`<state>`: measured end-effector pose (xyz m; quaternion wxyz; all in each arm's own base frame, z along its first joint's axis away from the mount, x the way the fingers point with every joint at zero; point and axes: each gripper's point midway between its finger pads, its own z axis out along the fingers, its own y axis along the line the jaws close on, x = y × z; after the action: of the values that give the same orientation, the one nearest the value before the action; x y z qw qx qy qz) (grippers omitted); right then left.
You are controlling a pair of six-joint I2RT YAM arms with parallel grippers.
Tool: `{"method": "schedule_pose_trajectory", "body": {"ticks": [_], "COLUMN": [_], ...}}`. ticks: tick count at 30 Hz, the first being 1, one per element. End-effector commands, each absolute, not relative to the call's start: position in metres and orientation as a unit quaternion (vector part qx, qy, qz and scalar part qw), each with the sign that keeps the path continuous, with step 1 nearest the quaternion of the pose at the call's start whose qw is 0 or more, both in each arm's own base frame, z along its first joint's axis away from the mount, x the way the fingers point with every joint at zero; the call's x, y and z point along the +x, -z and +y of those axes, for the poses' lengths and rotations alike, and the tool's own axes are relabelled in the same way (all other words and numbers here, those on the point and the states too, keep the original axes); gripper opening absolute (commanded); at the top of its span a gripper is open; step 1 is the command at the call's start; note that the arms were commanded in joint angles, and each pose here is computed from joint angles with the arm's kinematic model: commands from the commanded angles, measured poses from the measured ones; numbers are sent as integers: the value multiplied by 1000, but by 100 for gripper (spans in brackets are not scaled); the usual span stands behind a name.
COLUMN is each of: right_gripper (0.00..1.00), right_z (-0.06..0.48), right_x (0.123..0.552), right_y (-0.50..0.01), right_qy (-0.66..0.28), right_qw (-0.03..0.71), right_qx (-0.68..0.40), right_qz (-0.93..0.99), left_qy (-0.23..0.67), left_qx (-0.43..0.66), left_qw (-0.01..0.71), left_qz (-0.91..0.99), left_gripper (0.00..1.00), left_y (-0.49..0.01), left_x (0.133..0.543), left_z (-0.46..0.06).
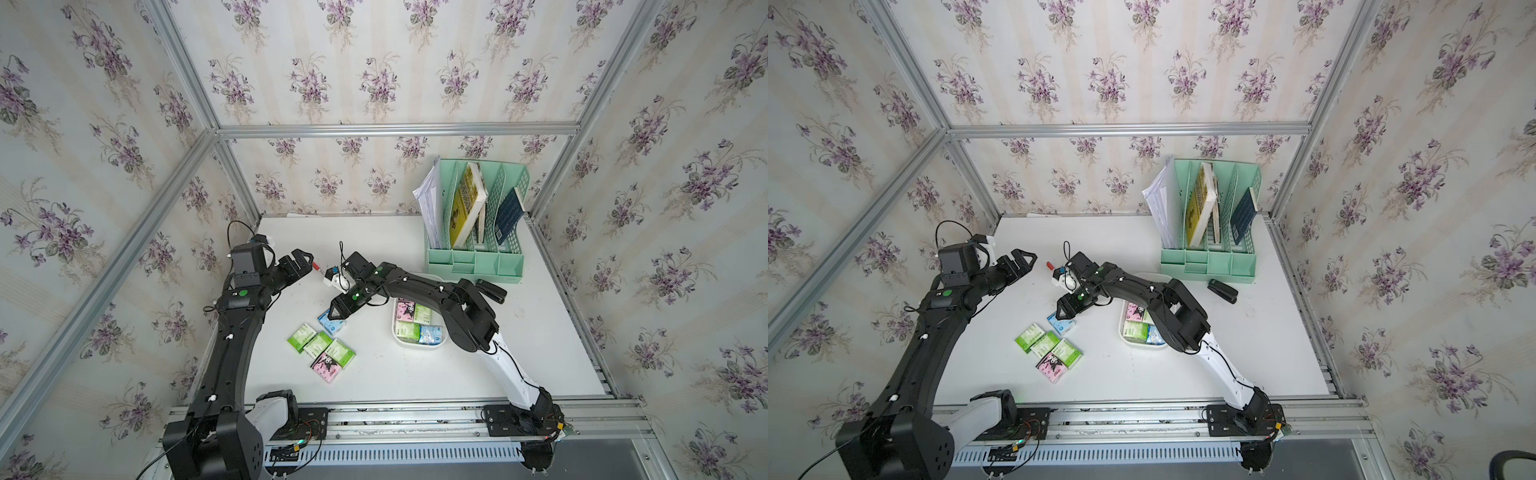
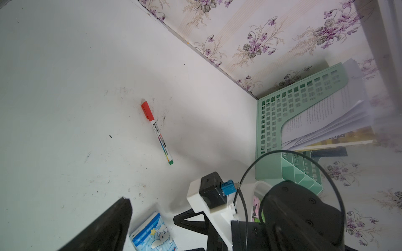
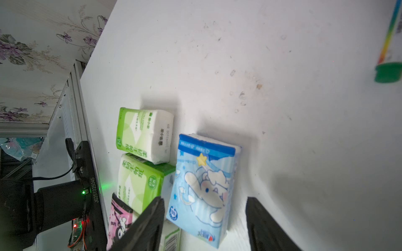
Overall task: Put the pocket tissues into the storage box
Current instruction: Pick up the pocket tissues from the center of the board, then place the pocket tissues in the storage box.
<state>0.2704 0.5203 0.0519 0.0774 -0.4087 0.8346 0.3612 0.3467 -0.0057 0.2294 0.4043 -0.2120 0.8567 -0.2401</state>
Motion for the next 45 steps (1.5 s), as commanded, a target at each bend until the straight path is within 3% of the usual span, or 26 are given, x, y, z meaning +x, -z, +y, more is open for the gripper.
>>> {"method": "schedule_pose_trajectory", "body": {"ticks": [1, 12, 19, 24, 29, 35, 40, 45], "right_gripper": [63, 52, 14, 0, 0, 0, 0, 0], "right_z": [519, 522, 521, 522, 527, 518, 472, 394], "right_x": [263, 257, 255, 258, 261, 287, 318, 344], "right_y": [-45, -29, -23, -27, -45, -103, -150, -173], "right_qy": [-358, -350, -340, -340, -358, -386, -396, -372], "right_qw": [59, 42, 42, 51, 73, 138, 200, 246], "right_qx": [-408, -408, -408, -405, -398, -369, -308, -221], "right_qz": [838, 842, 847, 847, 841, 834, 842, 867], "left_qy": [234, 231, 230, 216, 199, 200, 215, 253], "left_qx": [-207, -206, -204, -200, -196, -171, -117, -49], "left_qw": [405, 409, 411, 411, 410, 414, 410, 399], "left_qz": [859, 858, 858, 863, 868, 871, 879, 880], "left_gripper": [99, 99, 99, 99, 99, 99, 99, 99], "left_y": [-228, -231, -232, -233, -233, -238, -243, -248], "left_x": [345, 344, 342, 338, 334, 338, 346, 355], "left_z": [-5, -4, -4, -2, 2, -9, -39, -81]}}
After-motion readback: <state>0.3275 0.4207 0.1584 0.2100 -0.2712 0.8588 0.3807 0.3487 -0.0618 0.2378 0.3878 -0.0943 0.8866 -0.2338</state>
